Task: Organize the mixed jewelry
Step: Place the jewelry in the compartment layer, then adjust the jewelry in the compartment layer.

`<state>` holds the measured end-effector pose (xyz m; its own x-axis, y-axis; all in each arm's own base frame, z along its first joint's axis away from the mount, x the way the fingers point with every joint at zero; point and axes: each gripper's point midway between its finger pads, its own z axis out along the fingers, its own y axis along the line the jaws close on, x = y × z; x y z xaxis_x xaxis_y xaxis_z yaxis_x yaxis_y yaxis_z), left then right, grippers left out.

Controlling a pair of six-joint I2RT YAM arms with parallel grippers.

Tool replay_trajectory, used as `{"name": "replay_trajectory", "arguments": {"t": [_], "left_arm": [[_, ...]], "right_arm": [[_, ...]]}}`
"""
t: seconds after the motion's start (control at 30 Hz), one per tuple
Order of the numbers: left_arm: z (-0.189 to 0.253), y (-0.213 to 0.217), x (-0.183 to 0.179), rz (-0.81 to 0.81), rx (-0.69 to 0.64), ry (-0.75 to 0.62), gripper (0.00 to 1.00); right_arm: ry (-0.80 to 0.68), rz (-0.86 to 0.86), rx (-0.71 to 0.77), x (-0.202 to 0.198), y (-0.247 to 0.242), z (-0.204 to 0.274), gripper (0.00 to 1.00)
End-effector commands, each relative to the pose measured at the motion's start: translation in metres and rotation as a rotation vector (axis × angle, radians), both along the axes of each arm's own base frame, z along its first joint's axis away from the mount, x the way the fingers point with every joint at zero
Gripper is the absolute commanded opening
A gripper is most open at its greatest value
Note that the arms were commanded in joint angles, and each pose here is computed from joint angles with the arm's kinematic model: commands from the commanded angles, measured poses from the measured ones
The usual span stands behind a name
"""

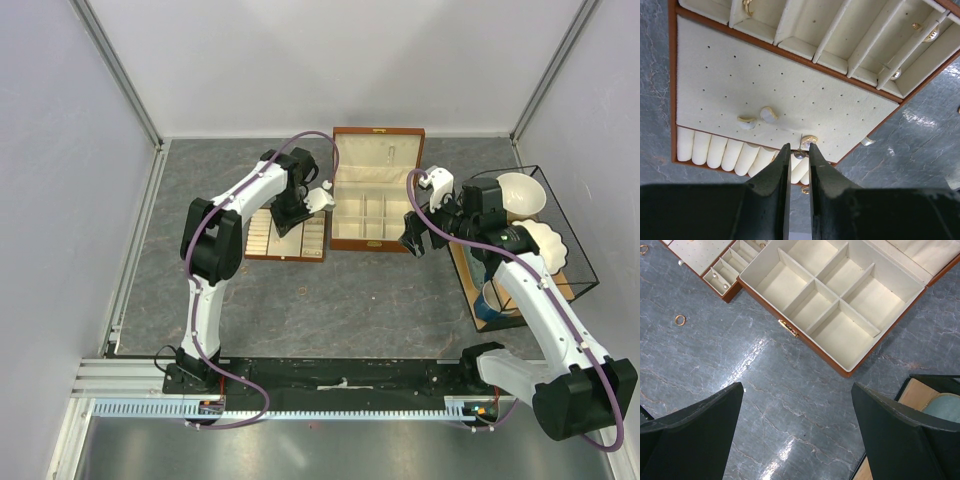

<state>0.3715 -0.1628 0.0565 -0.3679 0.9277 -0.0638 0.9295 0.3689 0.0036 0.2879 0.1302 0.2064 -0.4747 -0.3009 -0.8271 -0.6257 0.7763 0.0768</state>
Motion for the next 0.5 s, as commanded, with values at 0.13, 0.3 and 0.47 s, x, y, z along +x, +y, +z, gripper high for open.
{"name": "replay_trajectory", "arguments": {"t": [0.13, 0.3, 0.47], "left_arm": [[0.006, -0.002, 0.011, -0.021, -0.007, -0.032, 0.12], [0.001, -0.003, 0.009, -0.018, -0.010, -0.017, 0.12], [-0.003, -0.003, 0.010, -0.018, -0.010, -0.012, 0.12]], "right_arm": [[-0.051, 0.016, 0.021, 0.006, 0.004, 0.016, 0.98], [-0.053, 0.018, 0.021, 0.006, 0.004, 0.017, 0.98], [-0.049, 0.019, 0.019, 0.005, 0.004, 0.015, 0.98]]}}
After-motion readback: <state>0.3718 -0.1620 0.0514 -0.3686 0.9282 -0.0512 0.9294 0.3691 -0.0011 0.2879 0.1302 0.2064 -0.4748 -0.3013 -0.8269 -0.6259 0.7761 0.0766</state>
